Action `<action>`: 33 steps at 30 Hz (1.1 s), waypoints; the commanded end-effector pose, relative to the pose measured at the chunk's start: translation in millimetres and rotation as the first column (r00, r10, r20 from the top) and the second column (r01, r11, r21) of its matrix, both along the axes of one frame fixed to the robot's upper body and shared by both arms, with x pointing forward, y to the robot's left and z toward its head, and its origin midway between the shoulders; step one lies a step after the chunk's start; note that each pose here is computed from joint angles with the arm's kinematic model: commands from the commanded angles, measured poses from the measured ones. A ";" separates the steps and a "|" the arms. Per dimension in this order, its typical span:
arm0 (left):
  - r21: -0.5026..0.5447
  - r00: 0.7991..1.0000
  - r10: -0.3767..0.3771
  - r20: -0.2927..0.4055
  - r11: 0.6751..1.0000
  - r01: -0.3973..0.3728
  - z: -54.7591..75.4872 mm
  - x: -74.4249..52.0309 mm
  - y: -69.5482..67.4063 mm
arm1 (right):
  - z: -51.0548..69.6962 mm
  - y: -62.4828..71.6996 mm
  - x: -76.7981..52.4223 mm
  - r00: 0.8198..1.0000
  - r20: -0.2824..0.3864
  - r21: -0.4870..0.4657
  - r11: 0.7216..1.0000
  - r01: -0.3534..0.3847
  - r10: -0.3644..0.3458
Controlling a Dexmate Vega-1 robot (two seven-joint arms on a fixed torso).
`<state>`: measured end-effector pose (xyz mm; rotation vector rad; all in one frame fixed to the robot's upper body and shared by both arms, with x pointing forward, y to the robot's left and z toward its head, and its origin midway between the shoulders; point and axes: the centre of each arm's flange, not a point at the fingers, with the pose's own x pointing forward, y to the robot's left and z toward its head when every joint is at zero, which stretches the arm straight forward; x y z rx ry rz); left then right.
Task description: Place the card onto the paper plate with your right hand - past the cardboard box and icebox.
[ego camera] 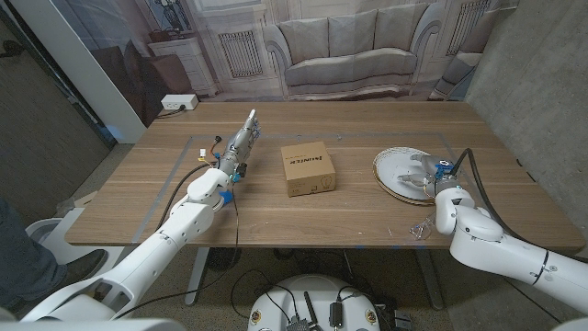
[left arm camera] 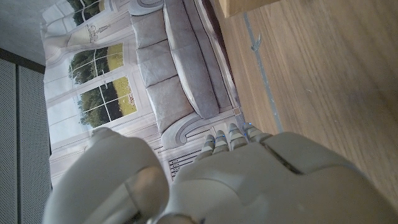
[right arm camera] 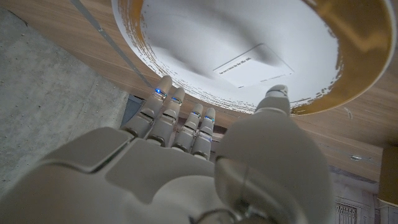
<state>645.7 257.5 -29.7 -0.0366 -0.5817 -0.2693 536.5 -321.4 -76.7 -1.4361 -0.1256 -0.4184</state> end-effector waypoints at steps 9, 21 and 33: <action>0.011 1.000 -0.003 -0.003 1.000 0.003 4.0 1.7 -3.2 | 4.4 -2.1 -2.1 1.000 0.001 0.019 1.000 -0.010 0.010; 0.016 1.000 0.001 -0.004 1.000 -0.001 5.7 0.1 -3.4 | 12.2 0.9 -10.2 0.998 0.040 0.030 0.999 -0.042 0.041; 0.010 1.000 -0.003 -0.011 1.000 0.003 0.3 1.7 -3.2 | 30.0 12.3 -21.9 0.994 0.079 -0.006 0.997 -0.078 0.078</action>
